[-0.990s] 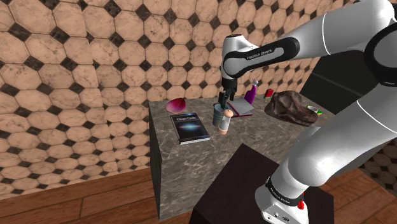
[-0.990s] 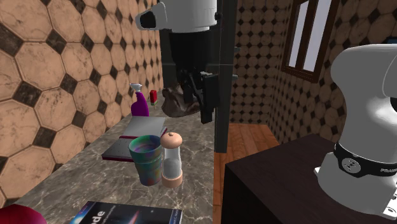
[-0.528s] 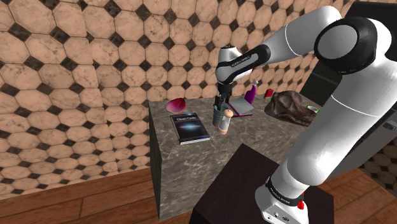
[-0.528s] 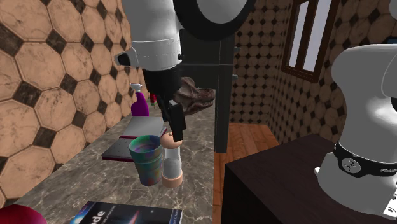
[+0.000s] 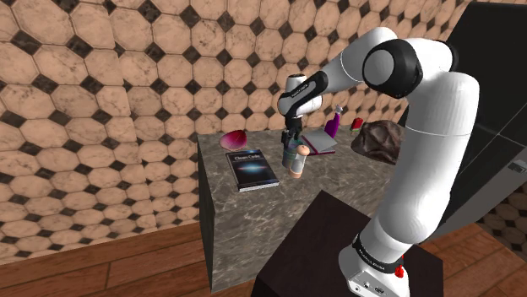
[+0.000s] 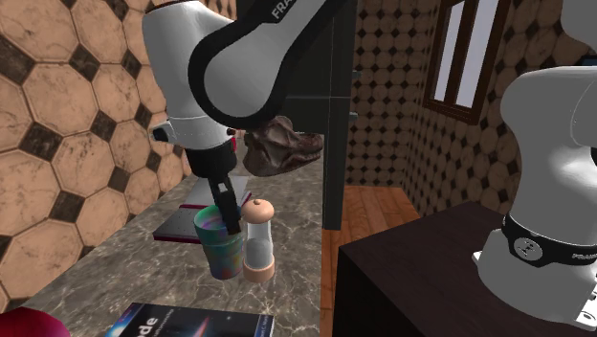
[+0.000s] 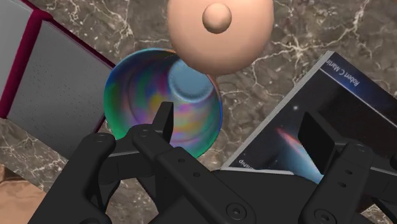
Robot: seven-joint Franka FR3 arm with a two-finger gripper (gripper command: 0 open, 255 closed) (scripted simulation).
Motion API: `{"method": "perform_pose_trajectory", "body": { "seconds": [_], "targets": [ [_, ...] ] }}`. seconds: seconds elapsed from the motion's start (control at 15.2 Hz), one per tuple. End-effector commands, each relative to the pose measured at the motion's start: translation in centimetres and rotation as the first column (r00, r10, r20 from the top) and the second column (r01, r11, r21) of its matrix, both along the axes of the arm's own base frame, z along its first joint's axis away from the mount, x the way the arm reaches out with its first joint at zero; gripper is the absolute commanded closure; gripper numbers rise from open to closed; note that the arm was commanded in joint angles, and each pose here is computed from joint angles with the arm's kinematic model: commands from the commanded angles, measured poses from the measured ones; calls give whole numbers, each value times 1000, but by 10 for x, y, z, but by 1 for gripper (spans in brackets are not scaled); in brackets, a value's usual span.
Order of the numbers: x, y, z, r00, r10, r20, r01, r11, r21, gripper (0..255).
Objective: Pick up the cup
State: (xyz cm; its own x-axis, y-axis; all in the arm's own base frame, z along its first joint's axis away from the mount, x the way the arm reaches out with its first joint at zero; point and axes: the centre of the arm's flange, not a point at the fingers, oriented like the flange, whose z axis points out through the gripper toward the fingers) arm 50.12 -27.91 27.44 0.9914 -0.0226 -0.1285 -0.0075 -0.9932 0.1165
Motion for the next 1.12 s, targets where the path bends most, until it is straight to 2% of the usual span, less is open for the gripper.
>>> {"method": "perform_pose_trajectory", "body": {
  "seconds": [0.0, 0.46, 0.66, 0.73, 1.06],
  "targets": [
    [12, -16, -18, 1000, 1, 1, -1, 1000, 3, 0],
    [12, -16, -55, 1000, 1, 1, -1, 1000, 3, 0],
    [12, -16, -58, 1000, 1, 1, -1, 1000, 3, 0],
    [13, -16, -58, 1000, 1, 1, -1, 1000, 3, 255],
    [13, -16, -58, 1000, 1, 1, -1, 1000, 3, 255]
  ]
}}
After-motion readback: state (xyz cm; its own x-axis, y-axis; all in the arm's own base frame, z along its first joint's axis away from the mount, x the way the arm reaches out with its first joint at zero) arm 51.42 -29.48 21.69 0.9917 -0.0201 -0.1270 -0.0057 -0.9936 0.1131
